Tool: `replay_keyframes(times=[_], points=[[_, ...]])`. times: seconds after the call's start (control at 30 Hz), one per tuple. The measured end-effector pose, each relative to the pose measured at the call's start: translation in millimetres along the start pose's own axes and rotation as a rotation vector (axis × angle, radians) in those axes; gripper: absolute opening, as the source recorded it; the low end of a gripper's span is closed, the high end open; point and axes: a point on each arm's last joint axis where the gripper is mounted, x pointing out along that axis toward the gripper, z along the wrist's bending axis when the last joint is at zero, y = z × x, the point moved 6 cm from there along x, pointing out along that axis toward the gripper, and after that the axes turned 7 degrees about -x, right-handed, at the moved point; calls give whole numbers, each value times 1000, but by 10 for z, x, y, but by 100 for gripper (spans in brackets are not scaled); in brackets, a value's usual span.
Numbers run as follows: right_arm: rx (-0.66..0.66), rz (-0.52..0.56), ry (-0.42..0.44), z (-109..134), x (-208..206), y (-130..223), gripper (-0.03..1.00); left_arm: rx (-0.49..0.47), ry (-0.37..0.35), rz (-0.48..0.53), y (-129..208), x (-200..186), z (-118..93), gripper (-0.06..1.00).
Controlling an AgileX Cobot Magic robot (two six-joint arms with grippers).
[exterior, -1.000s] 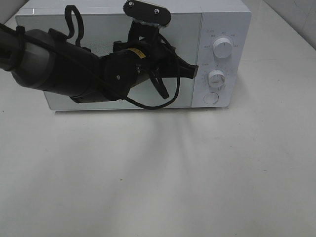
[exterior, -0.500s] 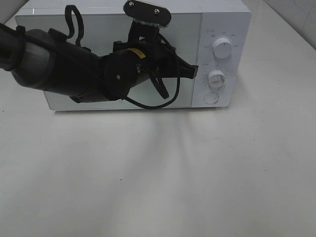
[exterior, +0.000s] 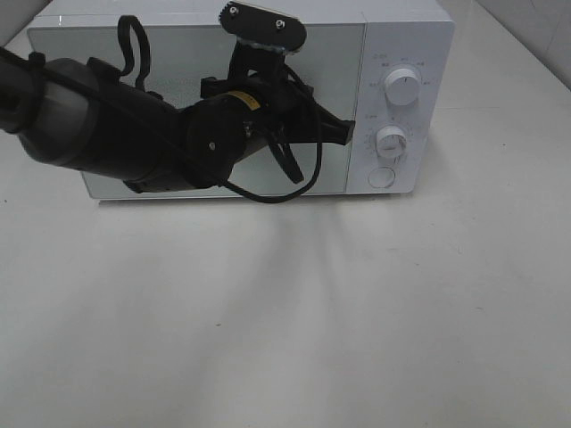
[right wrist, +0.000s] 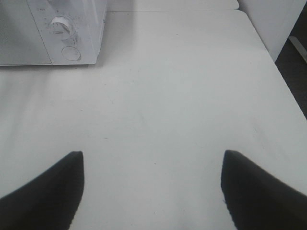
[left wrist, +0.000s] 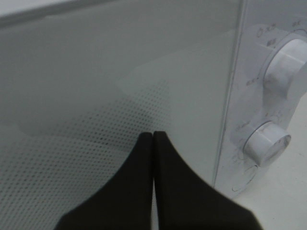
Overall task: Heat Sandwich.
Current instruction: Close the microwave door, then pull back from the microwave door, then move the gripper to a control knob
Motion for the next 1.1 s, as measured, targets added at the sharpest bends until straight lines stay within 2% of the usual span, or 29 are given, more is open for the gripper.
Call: replay_keyframes(times=[0.2,0.37,0.57,0.6,0.63,0.67,0.7,0.73,0.77,0.83,1.03,1.1], points=[[0,0,0,0,0,0,76,-17,-40,-39,11,-205,41,0],[0,0,0,0,0,0,76,-14,-11,4,121,-542,-84,0],[0,0,0,0,0,0,76,-48,-13,35,127,-780,-67,3],[0,0,0,0,0,0,76,-55,-8,51,136,-814,-64,9],[0,0,0,0,0,0,76,-66,6,89,160,-873,-71,30],[0,0,0,0,0,0,76,-74,15,116,186,-901,-79,45],[0,0,0,0,0,0,76,-74,15,116,186,-901,-79,45],[0,0,0,0,0,0,76,-81,27,144,209,-924,-96,58],[0,0,0,0,0,0,76,-90,54,198,251,-962,-138,84],[0,0,0,0,0,0,76,-93,74,234,279,-992,-169,92],[0,0,0,0,0,0,76,-95,115,328,396,-1047,-235,96],[0,0,0,0,0,0,76,-96,146,399,480,-1100,-283,97]])
